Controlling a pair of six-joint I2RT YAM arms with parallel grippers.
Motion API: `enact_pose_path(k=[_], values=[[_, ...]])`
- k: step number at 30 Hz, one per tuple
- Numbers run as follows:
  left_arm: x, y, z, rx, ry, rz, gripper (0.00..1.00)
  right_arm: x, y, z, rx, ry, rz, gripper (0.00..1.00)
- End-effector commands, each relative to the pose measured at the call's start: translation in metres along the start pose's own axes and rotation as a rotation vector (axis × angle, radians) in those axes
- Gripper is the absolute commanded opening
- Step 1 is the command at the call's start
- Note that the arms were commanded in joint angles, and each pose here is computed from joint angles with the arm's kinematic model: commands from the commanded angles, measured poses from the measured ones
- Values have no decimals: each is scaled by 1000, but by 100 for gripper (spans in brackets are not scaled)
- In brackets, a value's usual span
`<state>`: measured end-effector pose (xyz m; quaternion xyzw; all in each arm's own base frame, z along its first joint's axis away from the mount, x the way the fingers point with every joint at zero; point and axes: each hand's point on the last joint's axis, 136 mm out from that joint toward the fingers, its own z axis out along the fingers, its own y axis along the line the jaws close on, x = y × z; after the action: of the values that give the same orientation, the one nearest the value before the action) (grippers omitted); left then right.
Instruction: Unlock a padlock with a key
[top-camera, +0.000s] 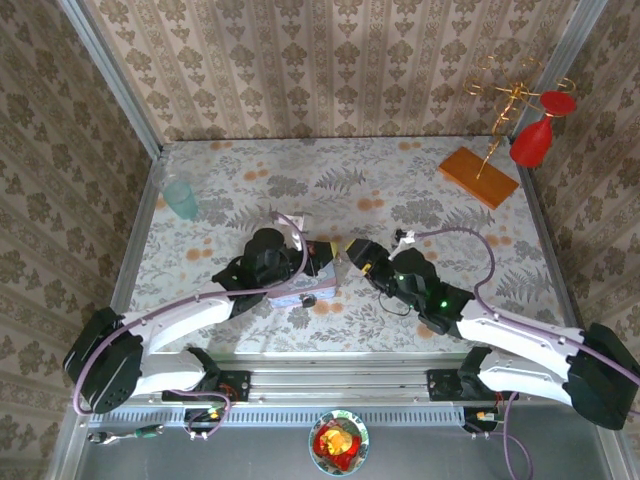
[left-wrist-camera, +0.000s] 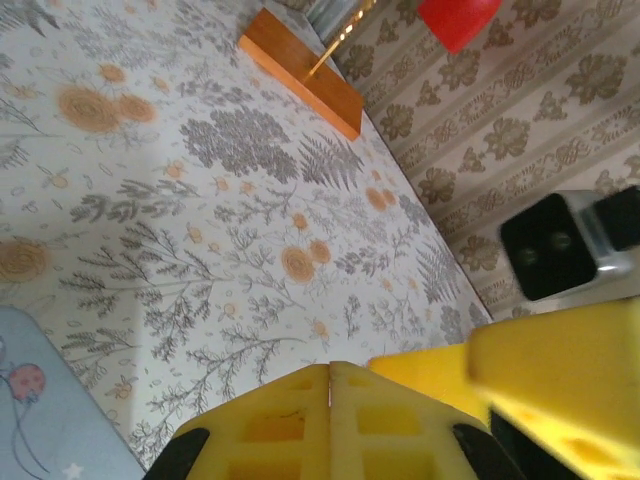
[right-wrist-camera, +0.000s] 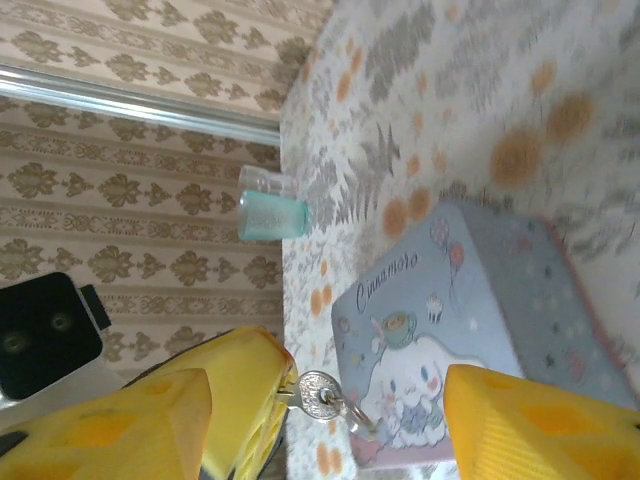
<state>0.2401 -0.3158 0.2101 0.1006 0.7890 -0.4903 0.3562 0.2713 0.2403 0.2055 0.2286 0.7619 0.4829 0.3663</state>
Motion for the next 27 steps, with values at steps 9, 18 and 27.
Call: enact_pose_path(k=[9,18,27], values=[[-32,-37,-12,179,-37,-82,0,-10,44,-9,-373,25,-272,63],[-30,-63,-11,315,-12,-76,0,3,62,-6,-449,106,-300,54],[-31,-72,-12,340,4,-57,0,12,74,-7,-514,153,-289,43]])
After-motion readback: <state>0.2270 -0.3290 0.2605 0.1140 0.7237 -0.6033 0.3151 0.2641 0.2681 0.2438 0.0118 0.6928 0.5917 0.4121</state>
